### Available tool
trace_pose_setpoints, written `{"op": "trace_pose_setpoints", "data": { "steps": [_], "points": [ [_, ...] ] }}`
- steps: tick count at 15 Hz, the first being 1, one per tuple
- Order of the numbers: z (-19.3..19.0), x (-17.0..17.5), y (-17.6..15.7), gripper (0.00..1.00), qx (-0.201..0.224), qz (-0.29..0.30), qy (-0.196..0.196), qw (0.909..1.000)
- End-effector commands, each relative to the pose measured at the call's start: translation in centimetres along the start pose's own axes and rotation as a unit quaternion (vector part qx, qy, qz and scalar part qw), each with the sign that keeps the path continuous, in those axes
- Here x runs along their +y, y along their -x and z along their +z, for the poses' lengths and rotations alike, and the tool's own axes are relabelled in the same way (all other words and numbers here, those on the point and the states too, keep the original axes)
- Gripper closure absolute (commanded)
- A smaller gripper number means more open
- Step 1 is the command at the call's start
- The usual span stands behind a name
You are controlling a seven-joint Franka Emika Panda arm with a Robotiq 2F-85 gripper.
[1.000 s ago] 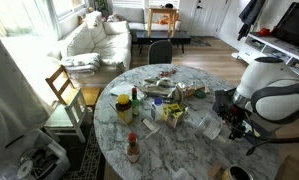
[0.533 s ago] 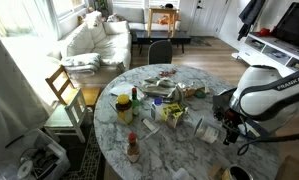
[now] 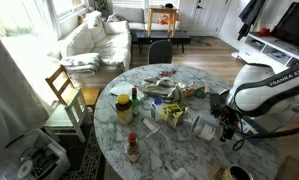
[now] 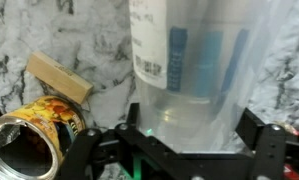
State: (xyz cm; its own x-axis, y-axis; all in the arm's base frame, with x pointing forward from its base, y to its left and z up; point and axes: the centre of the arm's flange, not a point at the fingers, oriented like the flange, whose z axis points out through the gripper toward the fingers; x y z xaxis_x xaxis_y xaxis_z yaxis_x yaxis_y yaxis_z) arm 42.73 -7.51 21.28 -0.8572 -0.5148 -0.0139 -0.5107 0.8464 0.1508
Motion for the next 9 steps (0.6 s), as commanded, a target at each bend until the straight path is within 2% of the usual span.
{"op": "trace_pose_setpoints", "data": {
  "steps": [1,5,9],
  "points": [
    [0.3,-0.7,0.6,0.36,0.02,-0.008,0.007,0.9997],
    [-1.4,-0.3,0.7,0.36,0.063,-0.026,0.011,0.9976],
    [-3.8,0.4,1.8,0.36,0.141,-0.047,0.017,0.9887]
  ]
}}
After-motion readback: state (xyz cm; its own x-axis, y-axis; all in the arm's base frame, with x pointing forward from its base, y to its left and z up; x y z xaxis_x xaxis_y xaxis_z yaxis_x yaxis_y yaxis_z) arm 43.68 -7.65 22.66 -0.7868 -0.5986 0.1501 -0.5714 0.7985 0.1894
